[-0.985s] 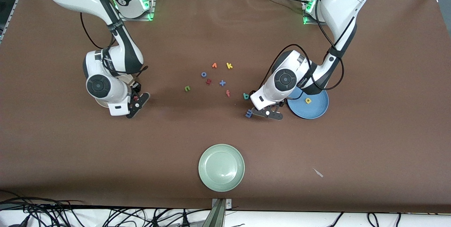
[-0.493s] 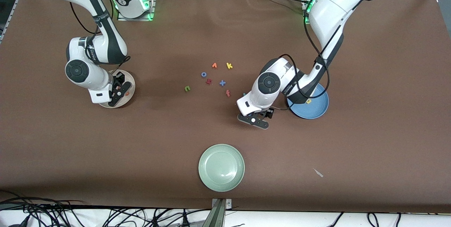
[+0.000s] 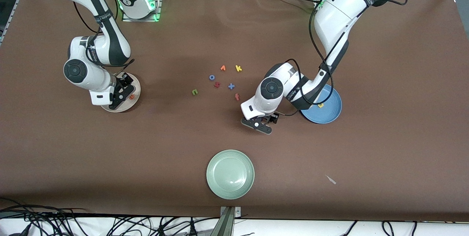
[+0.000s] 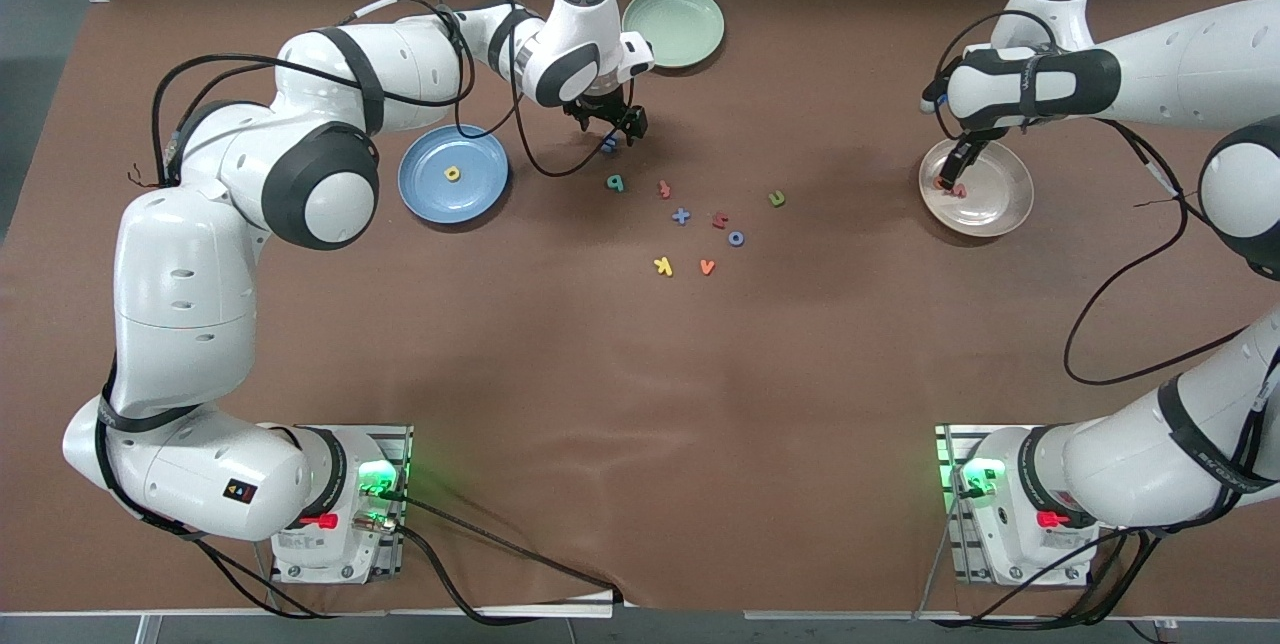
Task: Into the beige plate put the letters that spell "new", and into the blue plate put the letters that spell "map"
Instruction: 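Place the pink M in the white plate while the left gripper grasps E, then grasp the green U with the right gripper while the left gripper places E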
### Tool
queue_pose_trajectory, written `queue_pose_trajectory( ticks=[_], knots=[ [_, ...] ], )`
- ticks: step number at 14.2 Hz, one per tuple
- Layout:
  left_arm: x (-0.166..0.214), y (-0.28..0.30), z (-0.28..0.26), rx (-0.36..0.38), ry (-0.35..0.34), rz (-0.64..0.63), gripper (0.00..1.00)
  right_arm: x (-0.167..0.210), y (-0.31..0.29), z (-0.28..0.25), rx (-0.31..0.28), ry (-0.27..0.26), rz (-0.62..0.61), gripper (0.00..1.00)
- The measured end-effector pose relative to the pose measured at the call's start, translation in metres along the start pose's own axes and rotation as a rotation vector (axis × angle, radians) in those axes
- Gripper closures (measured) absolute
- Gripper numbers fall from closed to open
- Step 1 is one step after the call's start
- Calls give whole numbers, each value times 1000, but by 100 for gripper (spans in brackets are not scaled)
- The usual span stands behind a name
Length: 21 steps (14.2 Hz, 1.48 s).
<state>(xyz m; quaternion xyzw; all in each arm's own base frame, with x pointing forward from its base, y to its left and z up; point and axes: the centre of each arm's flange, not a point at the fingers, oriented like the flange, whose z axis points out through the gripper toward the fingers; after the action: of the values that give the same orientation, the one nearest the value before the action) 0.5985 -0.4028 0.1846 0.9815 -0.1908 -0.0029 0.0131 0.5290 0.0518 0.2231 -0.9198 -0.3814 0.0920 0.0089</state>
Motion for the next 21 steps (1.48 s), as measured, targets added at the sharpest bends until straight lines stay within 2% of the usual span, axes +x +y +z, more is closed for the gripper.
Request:
queue_pose_trajectory(
  ticks=[1,3,6,8,11,13,15,21],
  knots=[
    [0,-2,2,17,3,13,10,11,-11,-3,0,9,39,3],
    [-1,-3,6,39,5,31,32,40,-46,-11,0,28,124,0],
    [-1,-3,9,43,2,34,40,74,-93,-20,3,52,188,0],
    [-1,-3,9,43,2,34,56,91,-120,-26,5,70,248,0],
    [-1,-4,9,43,2,34,58,121,-167,-31,-1,100,297,0],
    [0,-7,9,45,4,29,72,140,-194,-22,-6,126,274,0],
    [3,-20,6,55,-4,15,73,155,-209,-7,-4,134,247,0],
    [-2,-78,-41,138,-159,33,73,173,-215,24,0,126,235,1]
  ],
)
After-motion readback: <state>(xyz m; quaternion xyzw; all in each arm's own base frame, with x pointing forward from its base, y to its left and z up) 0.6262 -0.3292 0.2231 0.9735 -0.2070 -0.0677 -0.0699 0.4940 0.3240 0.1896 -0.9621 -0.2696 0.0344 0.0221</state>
